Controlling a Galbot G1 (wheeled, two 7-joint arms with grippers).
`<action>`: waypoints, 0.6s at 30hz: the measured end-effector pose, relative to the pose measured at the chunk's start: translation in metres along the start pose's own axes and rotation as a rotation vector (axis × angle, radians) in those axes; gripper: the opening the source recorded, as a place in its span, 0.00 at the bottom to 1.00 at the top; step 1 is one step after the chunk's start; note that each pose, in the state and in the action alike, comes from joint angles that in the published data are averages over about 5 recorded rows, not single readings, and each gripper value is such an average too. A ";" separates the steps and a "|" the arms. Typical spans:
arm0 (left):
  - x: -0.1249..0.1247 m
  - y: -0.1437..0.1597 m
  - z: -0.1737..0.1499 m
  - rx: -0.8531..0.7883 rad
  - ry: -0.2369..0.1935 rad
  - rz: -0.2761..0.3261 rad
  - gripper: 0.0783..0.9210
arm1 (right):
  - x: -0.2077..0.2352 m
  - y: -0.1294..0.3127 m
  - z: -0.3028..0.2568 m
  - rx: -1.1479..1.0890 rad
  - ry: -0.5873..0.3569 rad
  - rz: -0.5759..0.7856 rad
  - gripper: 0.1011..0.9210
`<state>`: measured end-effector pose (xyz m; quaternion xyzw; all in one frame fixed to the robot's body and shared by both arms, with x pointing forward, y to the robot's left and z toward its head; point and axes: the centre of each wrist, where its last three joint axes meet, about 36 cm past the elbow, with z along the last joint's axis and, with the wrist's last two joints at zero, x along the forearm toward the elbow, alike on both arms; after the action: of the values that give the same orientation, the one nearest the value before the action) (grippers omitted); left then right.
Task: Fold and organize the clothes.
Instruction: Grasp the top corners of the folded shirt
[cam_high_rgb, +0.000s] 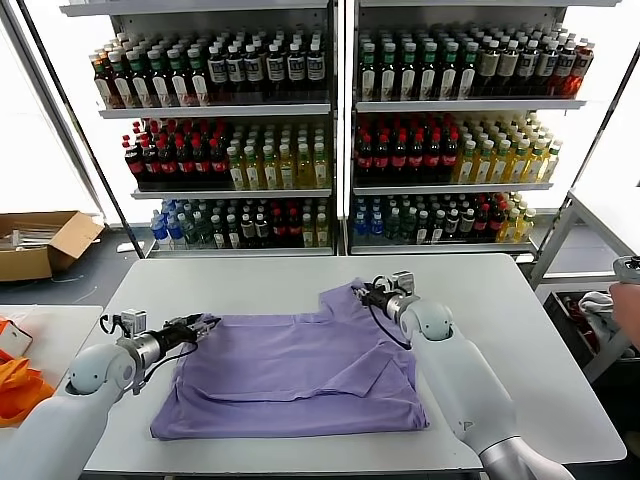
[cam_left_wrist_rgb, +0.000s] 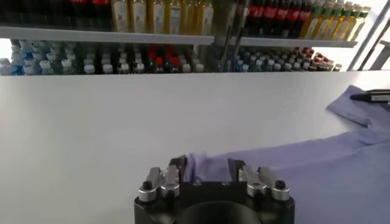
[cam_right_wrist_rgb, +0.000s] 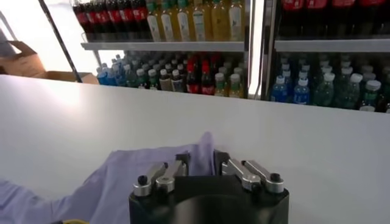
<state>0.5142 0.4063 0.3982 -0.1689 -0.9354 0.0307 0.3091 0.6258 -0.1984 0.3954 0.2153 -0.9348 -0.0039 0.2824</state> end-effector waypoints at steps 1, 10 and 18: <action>0.000 0.000 0.000 0.002 -0.001 0.002 0.40 | 0.001 0.000 0.000 -0.001 -0.002 -0.001 0.13; 0.000 -0.003 0.001 0.017 -0.012 0.014 0.09 | 0.017 0.006 -0.007 -0.012 -0.043 -0.016 0.01; 0.011 -0.004 -0.004 0.022 -0.047 0.012 0.01 | 0.041 0.015 -0.015 -0.040 -0.106 -0.036 0.01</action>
<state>0.5075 0.4061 0.4082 -0.1703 -0.9410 0.0466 0.2886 0.5969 -0.1997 0.4314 0.2260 -0.9441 -0.0392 0.2369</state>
